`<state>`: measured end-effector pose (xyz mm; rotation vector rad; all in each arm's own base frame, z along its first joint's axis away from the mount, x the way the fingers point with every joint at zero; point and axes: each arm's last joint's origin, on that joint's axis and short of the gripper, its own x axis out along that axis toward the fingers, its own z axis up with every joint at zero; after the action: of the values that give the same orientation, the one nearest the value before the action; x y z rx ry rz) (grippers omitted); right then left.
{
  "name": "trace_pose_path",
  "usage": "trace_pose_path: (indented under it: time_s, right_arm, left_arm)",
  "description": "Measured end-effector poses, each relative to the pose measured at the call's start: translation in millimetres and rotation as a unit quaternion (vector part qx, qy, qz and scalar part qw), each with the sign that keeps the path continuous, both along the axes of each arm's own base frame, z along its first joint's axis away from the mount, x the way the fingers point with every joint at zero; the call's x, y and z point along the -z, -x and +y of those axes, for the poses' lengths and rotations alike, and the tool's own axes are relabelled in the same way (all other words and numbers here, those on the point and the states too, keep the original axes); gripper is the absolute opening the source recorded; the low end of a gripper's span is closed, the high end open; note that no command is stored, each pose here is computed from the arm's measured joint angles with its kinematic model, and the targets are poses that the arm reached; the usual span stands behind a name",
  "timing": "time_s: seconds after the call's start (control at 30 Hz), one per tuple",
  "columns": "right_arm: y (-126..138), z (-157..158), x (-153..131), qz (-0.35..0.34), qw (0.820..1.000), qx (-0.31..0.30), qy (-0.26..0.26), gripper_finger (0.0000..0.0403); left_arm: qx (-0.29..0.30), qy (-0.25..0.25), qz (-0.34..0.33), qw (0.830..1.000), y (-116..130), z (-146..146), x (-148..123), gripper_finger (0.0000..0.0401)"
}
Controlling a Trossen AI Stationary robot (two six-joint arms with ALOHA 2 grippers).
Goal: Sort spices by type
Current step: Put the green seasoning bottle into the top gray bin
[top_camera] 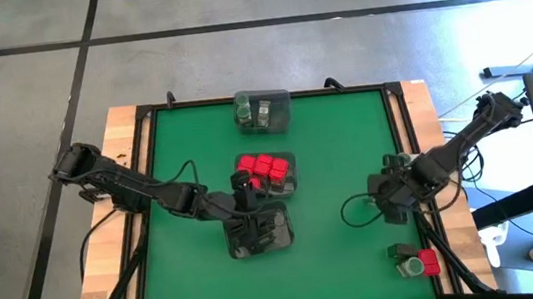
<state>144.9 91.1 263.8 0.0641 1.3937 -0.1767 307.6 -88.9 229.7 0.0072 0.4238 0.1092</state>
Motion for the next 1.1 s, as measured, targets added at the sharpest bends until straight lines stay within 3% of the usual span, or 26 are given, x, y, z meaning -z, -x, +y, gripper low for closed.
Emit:
trace_pose_path:
  time_s: [0.23, 0.53, 0.77, 0.93, 1.1]
  right_arm:
    - [-17.0, -8.1, -33.7, -0.103, 0.994, -0.003, 0.042, 0.0209]
    - [-50.8, -46.1, -48.1, -0.186, 0.980, 0.007, 0.074, 0.0209]
    - [-64.4, -88.2, -51.1, -0.198, 0.973, 0.025, 0.113, 0.0209]
    - [-76.7, -112.6, -54.9, -0.229, 0.964, 0.011, 0.136, 0.0209]
    - [-94.8, -138.2, -52.6, -0.227, 0.962, 0.000, 0.151, 0.0209]
  left_arm:
    - [0.003, -0.007, 0.001, 1.000, 8.9, 2.8, -11.1, 0.0257]
    - [-0.007, -0.044, 0.031, 0.999, 36.1, 16.4, -33.1, 0.0257]
    - [-0.087, -0.106, 0.075, 0.988, 52.1, 25.9, -33.1, 0.0257]
    - [-0.094, -0.115, 0.085, 0.985, 52.6, 27.7, -31.5, 0.0257]
    - [-0.115, -0.126, 0.148, 0.974, 59.7, 40.2, -22.4, 0.0250]
